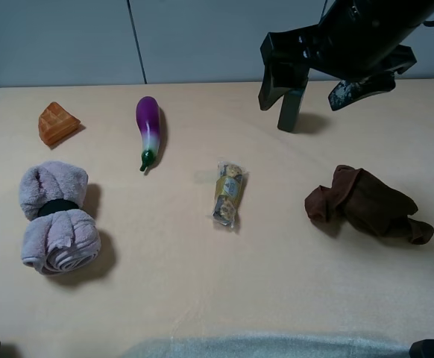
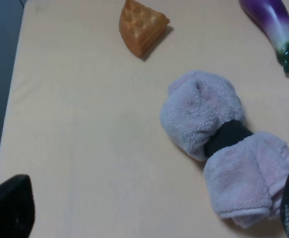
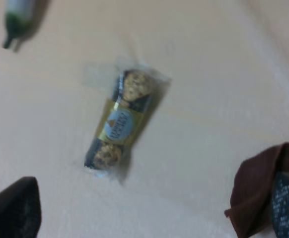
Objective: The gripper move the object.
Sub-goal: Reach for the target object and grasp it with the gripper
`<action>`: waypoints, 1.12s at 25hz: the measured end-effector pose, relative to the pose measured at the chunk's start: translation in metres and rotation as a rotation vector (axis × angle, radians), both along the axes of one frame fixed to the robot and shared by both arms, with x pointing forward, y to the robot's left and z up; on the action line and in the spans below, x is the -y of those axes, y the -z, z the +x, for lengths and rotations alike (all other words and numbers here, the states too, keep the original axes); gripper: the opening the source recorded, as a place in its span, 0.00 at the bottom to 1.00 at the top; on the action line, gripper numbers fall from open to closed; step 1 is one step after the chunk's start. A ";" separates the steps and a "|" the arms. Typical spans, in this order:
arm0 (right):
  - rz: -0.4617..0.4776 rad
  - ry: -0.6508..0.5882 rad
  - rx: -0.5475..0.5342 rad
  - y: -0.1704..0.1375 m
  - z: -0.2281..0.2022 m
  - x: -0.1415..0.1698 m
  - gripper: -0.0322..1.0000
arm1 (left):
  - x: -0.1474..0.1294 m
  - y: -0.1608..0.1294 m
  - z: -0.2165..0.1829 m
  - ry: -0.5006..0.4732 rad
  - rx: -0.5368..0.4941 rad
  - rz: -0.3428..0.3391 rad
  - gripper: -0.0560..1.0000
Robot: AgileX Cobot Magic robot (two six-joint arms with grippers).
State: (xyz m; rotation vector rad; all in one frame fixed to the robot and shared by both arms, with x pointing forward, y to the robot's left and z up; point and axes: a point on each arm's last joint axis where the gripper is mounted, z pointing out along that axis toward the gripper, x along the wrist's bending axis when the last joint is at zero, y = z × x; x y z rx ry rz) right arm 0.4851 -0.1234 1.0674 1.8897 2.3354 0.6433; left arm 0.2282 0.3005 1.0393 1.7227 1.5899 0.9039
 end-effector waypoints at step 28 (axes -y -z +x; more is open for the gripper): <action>-0.147 -0.010 -0.263 0.086 0.036 -0.096 0.70 | 0.000 0.000 0.000 0.000 0.000 0.000 0.99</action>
